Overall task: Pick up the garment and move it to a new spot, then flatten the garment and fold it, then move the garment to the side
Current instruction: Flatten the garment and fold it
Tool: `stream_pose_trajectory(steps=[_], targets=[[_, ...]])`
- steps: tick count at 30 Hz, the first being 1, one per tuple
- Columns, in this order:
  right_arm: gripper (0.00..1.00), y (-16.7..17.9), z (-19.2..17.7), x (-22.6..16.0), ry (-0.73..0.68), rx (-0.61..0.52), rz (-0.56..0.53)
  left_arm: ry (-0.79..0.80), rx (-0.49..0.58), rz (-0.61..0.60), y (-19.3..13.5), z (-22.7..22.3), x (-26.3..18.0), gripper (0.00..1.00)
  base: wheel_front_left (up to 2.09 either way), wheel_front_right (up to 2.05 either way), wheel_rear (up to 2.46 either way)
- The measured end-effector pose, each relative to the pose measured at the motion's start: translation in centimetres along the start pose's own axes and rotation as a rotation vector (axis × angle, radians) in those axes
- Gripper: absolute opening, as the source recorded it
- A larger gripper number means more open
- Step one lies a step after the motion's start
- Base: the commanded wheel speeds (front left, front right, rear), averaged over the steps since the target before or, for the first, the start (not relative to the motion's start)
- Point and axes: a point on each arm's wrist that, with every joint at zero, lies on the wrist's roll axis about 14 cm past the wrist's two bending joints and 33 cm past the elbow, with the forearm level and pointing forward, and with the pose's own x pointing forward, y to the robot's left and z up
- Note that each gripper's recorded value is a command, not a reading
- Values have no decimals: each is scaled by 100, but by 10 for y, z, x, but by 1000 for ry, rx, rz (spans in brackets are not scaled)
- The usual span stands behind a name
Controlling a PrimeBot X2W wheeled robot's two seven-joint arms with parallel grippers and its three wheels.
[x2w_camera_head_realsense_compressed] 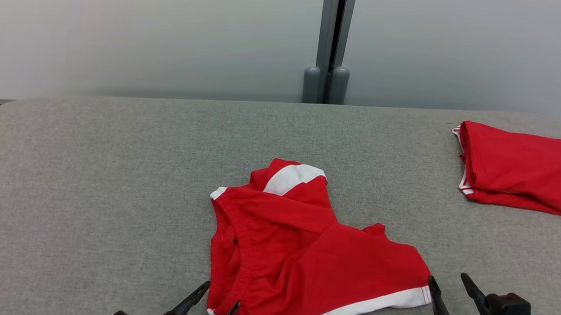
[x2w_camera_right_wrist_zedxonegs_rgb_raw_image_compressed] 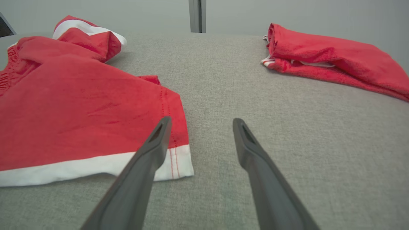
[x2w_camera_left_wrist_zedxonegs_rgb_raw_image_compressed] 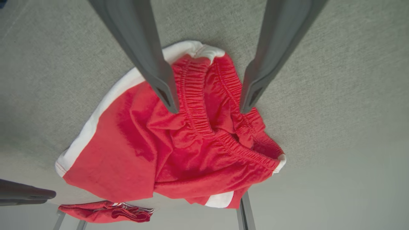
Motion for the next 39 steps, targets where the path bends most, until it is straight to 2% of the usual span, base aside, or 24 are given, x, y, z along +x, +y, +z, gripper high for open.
stream_pose_trajectory(steps=[14, 27, 28, 29, 30, 31, 32, 39], targets=[[100, 9, -38, 6, 145, 0, 45, 165, 8, -123, -13, -42, 8, 100, 0, 0, 0], [100, 39, -43, 20, 181, -5, 141, 214, -10, -152, -16, -53, 15, 100, 0, 0, 0], [86, 40, -43, 21, 184, -3, 144, 217, -14, -149, -15, -54, 15, 100, 0, 0, 0], [35, 40, -42, 22, 182, -1, 146, 220, -20, -147, -15, -54, 15, 83, 0, 0, 0], [5, 41, -40, 24, 175, 5, 147, 219, -27, -143, -15, -54, 16, 83, 0, 0, 0], [0, 42, -38, 25, 171, 9, 149, 218, -39, -138, -15, -54, 16, 11, 0, 0, 0], [0, 43, -37, 25, 167, 13, 150, 219, -50, -134, -15, -54, 15, 0, 0, 0, 0], [0, 44, -9, 32, 73, 29, 156, 161, -72, -144, -20, -36, 22, 0, 0, 0, 0]])
